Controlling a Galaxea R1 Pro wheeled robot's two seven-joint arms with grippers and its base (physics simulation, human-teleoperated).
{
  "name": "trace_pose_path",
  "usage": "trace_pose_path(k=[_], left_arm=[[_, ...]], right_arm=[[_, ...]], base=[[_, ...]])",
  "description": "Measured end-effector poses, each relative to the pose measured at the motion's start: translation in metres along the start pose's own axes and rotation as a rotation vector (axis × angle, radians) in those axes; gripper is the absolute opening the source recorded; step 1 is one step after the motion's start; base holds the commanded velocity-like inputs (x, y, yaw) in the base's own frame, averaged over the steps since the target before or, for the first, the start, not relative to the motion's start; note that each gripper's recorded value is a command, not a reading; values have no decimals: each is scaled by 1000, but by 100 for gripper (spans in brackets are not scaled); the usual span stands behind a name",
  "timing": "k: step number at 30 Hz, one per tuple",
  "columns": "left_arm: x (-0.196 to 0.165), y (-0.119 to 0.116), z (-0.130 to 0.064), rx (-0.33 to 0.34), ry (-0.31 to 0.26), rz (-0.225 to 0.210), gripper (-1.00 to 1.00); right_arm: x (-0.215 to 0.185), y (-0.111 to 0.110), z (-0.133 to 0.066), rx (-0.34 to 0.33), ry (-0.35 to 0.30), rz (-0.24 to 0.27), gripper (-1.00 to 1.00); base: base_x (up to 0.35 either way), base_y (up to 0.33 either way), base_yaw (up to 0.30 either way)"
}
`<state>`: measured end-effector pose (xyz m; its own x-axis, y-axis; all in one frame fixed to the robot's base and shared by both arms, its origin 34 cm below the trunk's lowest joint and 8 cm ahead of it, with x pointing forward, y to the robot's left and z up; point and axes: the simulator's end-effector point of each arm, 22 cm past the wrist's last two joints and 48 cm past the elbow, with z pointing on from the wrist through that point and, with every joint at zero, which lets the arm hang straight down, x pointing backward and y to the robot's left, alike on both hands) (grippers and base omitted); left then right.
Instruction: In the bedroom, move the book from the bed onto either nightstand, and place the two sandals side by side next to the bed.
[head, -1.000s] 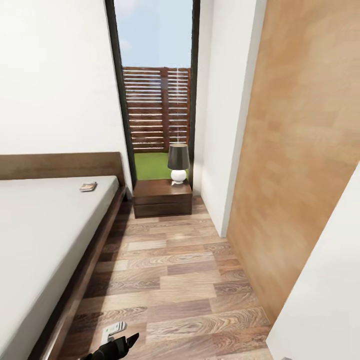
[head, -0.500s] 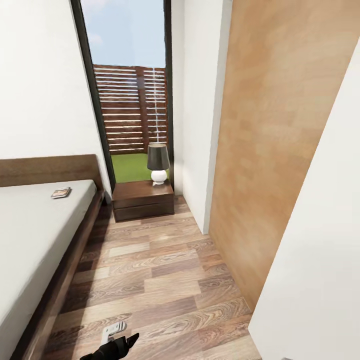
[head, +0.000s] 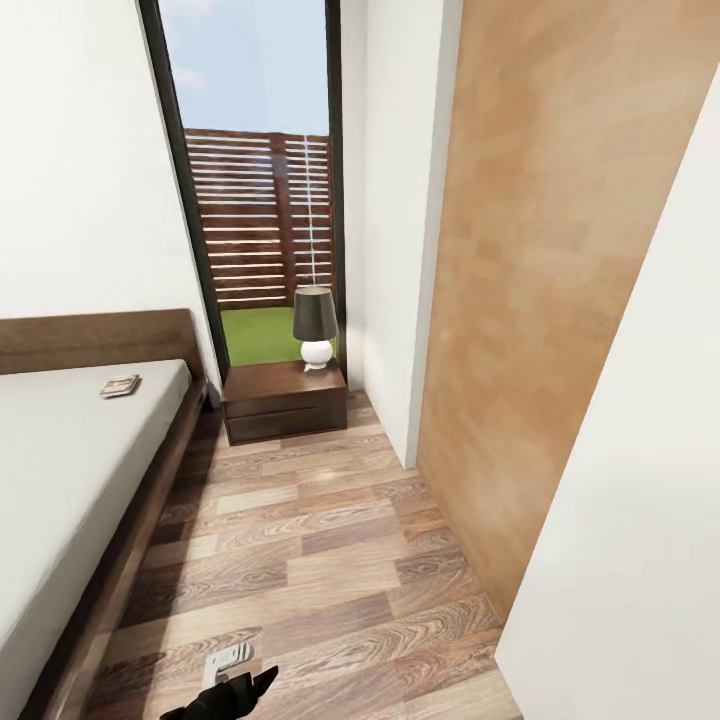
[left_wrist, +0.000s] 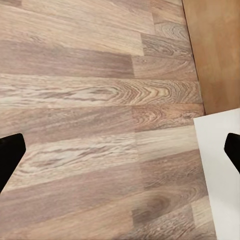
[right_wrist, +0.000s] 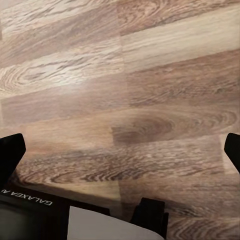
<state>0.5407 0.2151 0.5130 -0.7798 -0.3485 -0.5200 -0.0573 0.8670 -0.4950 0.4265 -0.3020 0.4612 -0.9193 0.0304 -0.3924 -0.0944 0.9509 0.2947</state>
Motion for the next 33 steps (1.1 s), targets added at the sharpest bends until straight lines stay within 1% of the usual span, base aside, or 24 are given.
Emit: trace_pose_path(k=[10, 28, 33], left_arm=[[0, 0, 0, 0, -1, 1, 100], [-1, 0, 0, 0, -2, 1, 100], [-1, 0, 0, -1, -2, 1, 100]], right_arm=[[0, 0, 0, 0, 0, -1, 100], [0, 0, 0, 0, -1, -1, 100], [0, 0, 0, 0, 1, -1, 100]], base=[[15, 0, 0], [296, -4, 0], [62, -10, 0]])
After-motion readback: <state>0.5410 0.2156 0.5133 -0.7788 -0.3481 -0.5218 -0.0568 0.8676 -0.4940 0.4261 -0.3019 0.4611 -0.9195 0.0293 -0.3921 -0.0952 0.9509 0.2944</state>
